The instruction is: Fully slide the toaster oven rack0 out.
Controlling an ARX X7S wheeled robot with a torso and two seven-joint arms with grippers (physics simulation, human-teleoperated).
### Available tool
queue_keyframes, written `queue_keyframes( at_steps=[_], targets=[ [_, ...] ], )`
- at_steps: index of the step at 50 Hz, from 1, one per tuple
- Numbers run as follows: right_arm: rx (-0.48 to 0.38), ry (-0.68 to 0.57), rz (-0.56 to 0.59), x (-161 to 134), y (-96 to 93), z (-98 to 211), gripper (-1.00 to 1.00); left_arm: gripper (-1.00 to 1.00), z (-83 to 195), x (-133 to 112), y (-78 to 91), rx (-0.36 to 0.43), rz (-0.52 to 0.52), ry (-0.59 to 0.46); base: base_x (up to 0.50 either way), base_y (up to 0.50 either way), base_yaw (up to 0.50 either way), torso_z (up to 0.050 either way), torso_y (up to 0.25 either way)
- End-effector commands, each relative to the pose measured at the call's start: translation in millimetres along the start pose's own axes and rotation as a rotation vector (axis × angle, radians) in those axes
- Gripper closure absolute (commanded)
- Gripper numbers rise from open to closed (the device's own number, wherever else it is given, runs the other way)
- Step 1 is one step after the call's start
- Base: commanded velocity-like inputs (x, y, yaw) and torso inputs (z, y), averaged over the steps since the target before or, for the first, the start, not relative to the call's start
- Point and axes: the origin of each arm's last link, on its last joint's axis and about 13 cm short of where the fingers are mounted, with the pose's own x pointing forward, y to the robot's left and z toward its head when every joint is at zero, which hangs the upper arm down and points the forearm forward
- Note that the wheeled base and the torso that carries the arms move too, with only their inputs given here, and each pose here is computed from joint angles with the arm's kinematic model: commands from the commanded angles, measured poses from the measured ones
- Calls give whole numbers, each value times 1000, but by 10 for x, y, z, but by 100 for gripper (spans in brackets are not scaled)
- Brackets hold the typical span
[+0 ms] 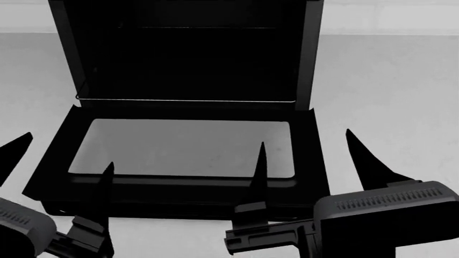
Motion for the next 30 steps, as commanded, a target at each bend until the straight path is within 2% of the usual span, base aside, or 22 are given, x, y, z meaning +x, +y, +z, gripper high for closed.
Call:
queue_keyframes(
  at_steps=[1,7,17,20,23,30],
  targets=[
    [14,1,-15,-11,-25,42,-100,-100,330,282,10,132,-82,9,0,0,0,0,0],
    [24,-2,-8,-46,-22,59,-100,-100,378,544,64,247,-109,70,0,0,0,0,0],
    [41,-30,-14,-137,-50,136,-100,-100,216,1130,175,364,-127,224,0,0,0,0,0],
    [47,-30,-13,-143,-55,128,-100,-100,195,1272,194,349,-147,274,0,0,0,0,0],
    [50,-32,-11,-148,-63,132,-100,-100,159,1418,227,378,-149,319,0,0,0,0,0],
    [64,-31,-6,-156,-73,132,-100,-100,-4,1625,262,388,-137,392,0,0,0,0,0]
  ],
)
